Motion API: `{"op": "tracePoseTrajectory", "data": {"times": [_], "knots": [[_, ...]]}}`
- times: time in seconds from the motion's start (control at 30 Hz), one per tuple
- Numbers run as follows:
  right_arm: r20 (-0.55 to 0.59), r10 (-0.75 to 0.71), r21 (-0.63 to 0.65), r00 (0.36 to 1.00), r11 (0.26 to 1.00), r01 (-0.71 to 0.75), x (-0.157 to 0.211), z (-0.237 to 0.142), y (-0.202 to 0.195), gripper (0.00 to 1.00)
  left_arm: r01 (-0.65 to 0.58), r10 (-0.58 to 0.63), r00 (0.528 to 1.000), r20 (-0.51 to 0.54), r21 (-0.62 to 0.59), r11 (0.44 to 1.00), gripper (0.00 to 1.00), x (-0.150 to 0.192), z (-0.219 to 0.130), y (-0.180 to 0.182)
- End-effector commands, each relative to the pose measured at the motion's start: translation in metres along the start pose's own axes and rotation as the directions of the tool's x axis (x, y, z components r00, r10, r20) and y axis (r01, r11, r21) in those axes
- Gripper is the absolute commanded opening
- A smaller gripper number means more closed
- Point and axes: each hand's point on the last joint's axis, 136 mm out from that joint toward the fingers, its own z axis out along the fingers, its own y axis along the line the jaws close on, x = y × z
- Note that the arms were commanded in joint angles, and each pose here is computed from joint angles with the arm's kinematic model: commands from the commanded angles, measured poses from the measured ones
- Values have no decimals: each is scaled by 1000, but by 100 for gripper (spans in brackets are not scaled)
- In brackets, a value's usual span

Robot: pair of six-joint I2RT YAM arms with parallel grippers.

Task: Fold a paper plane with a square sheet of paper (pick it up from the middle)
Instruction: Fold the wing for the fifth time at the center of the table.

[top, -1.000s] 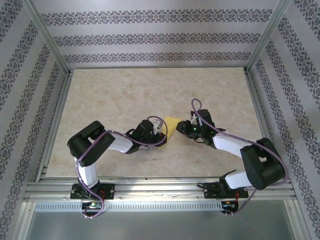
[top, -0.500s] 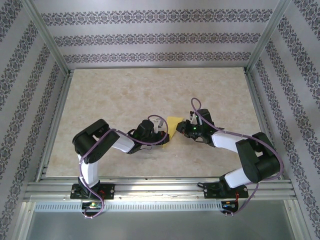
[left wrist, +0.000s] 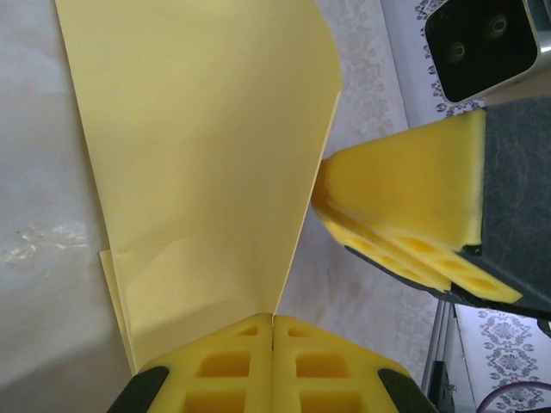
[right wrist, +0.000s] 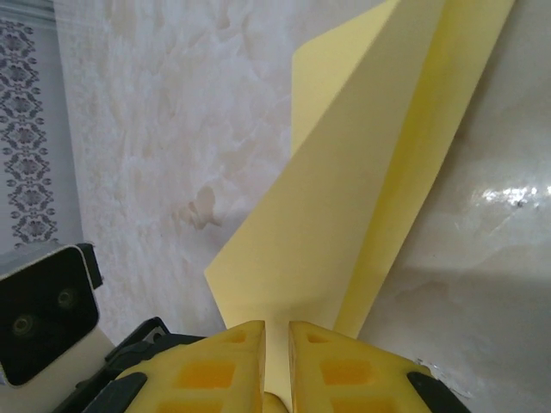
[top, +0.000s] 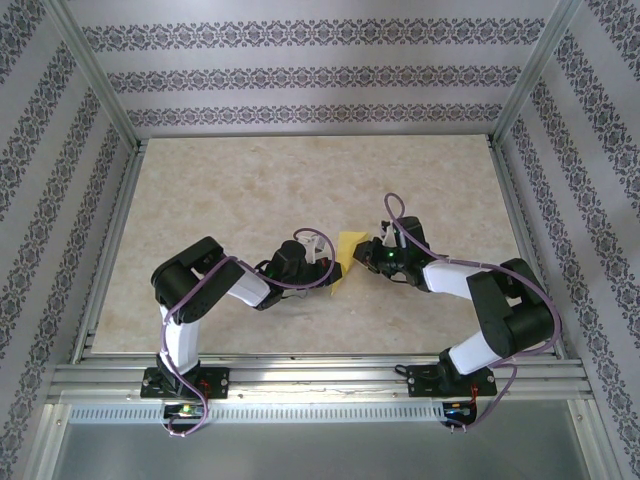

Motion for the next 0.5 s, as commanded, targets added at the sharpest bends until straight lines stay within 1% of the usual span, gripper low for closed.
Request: {"op": "tracePoseTrajectory", "data": {"times": [0.0,0.2,0.37,0.47], "knots": [[17,23,-14,1000,1000,-23,-3,-3,-4,16,36,-37,999,17,27,999,0,-5,0,3],[-5,28,-27,1000,999,-28,0,-4,-6,14,70,-72,997,41,44,997,0,-7,1,6],[-19,32,-32,999,999,-33,-1,1,-7,15,74,-76,996,51,33,997,0,-7,-1,9],[-24,36,-35,999,999,-36,-1,3,-6,15,70,-71,997,39,32,997,0,-7,0,6]]}}
